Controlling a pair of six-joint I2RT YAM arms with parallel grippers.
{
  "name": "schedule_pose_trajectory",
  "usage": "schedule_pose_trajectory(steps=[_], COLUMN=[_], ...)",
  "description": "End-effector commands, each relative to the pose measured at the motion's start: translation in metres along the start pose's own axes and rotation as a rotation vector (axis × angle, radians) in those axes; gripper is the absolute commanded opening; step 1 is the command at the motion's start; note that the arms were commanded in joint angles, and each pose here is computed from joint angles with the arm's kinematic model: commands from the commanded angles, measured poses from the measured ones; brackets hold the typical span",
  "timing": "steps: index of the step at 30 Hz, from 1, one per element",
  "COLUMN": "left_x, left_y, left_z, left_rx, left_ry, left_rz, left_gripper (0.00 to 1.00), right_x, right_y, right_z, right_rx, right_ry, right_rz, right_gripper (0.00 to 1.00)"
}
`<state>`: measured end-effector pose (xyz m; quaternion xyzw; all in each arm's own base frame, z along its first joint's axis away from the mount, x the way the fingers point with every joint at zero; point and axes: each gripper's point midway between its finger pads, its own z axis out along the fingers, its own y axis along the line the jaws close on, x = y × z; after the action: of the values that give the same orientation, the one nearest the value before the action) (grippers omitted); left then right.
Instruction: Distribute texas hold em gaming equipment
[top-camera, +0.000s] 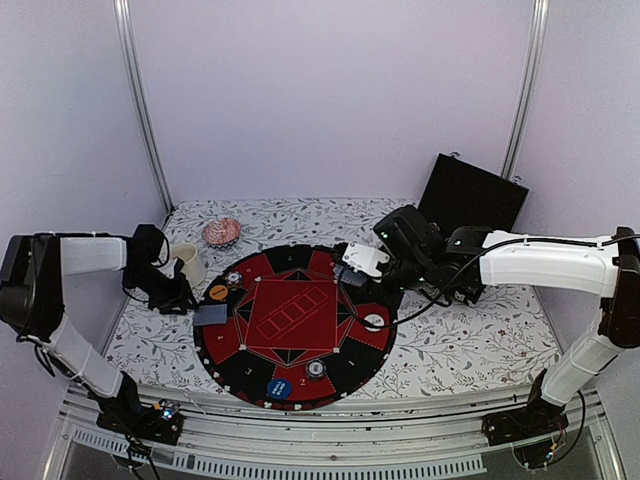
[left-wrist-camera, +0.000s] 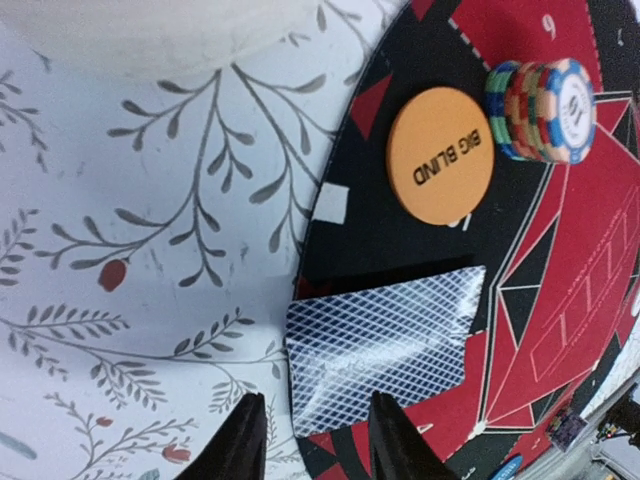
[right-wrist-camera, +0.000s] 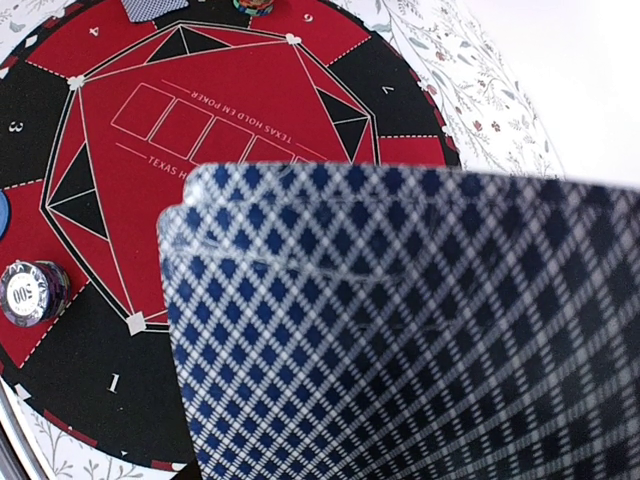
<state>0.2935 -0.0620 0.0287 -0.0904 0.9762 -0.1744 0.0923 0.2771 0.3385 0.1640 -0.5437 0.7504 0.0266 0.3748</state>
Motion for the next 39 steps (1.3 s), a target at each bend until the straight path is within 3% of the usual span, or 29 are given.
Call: schedule_pose_trajectory(steps=[1, 5, 9, 14, 20, 24, 28, 34, 39], left_x=[-0.022, -0.037, -0.022, 0.028, 0.065, 0.083, 0.084, 0.06, 0.06], left_y=[-0.004, -0.032, -0.137, -0.244, -0.309, -0.332, -0.328, -0.313, -0.321], left_z=[-0.04, -0.088, -0.134, -0.144, -0.137, -0.144, -0.144, -0.123, -0.121], left_rx=[-0.04, 0.007, 0.236, 0.597, 0.817, 0.927, 0.9, 0.732, 0.772], left_ry=[-0.131, -0.298, -0.449, -0.427, -0.382, -0.405, -0.471, -0.536, -0.522], left_rz=[0.003, 0.06, 0.346, 0.555, 0.715, 0.797, 0.837, 0.776, 0.77], left_gripper=[0.38, 0.37, 0.47, 0.61, 0.76, 0.87, 0.91, 0.87, 0.86], right_x=[-0.007, -0.016, -0.03, -0.056, -0.078, -0.085, -0.084, -0.084, -0.084], right_y=[-0.007, -0.009, 0.004, 0.023, 0.04, 0.047, 0.051, 0.057, 0.057], right_z=[-0.011, -0.014, -0.015, -0.017, -0.017, -0.015, -0.01, -0.005, -0.001], right_rx=[0.01, 0.012, 0.009, -0.03, -0.076, -0.124, -0.148, -0.182, -0.184], right_ry=[-0.025, -0.026, -0.049, -0.117, -0.164, -0.164, -0.137, -0.105, -0.094], right_rz=[0.012, 0.007, -0.037, -0.082, -0.113, -0.093, -0.066, -0.035, -0.029], right_gripper=[0.43, 0.43, 0.43, 0.43, 0.43, 0.43, 0.43, 0.43, 0.43])
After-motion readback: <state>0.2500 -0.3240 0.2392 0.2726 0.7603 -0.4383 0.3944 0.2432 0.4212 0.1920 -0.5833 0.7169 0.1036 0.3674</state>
